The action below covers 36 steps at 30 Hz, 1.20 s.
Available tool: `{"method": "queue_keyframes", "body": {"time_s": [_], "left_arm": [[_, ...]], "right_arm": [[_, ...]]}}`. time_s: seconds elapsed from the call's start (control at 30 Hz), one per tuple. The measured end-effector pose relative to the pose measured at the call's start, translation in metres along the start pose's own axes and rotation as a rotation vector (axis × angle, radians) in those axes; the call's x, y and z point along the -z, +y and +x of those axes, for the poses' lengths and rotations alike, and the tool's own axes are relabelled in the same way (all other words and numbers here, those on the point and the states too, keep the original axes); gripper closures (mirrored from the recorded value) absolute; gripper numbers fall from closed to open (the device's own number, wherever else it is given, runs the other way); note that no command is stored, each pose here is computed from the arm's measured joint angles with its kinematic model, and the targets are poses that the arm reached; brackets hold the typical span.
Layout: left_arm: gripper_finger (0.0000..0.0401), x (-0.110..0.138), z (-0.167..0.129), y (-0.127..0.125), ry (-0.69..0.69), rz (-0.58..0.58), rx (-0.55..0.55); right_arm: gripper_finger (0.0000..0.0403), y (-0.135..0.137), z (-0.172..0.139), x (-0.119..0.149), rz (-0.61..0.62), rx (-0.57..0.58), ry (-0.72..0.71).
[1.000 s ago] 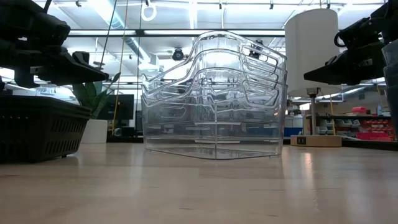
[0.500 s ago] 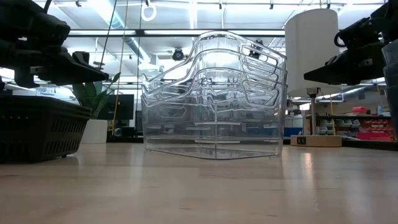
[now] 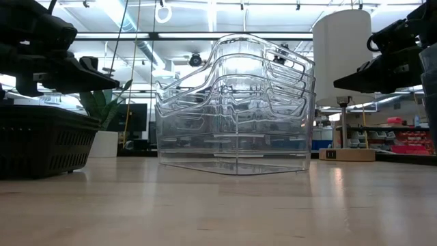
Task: Stack baskets by color
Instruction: Return to Home Position
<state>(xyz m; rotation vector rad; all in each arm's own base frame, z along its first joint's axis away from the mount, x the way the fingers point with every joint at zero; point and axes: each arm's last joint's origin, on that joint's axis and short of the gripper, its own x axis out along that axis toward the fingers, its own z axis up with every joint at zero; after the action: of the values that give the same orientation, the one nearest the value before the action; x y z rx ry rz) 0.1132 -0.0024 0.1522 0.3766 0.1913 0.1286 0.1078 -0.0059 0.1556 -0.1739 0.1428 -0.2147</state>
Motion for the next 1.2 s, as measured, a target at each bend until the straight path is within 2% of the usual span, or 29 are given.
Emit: {"method": "queue_keyframes", "body": {"time_s": [0.3, 1.2], "left_arm": [[0.0375, 0.0, 0.0, 0.0, 0.0, 0.0, 0.0], [0.0366, 0.0, 0.0, 0.0, 0.0, 0.0, 0.0]], "right_arm": [[0.0389, 0.0, 0.0, 0.0, 0.0, 0.0, 0.0], [0.0389, 0.0, 0.0, 0.0, 0.0, 0.0, 0.0]]}}
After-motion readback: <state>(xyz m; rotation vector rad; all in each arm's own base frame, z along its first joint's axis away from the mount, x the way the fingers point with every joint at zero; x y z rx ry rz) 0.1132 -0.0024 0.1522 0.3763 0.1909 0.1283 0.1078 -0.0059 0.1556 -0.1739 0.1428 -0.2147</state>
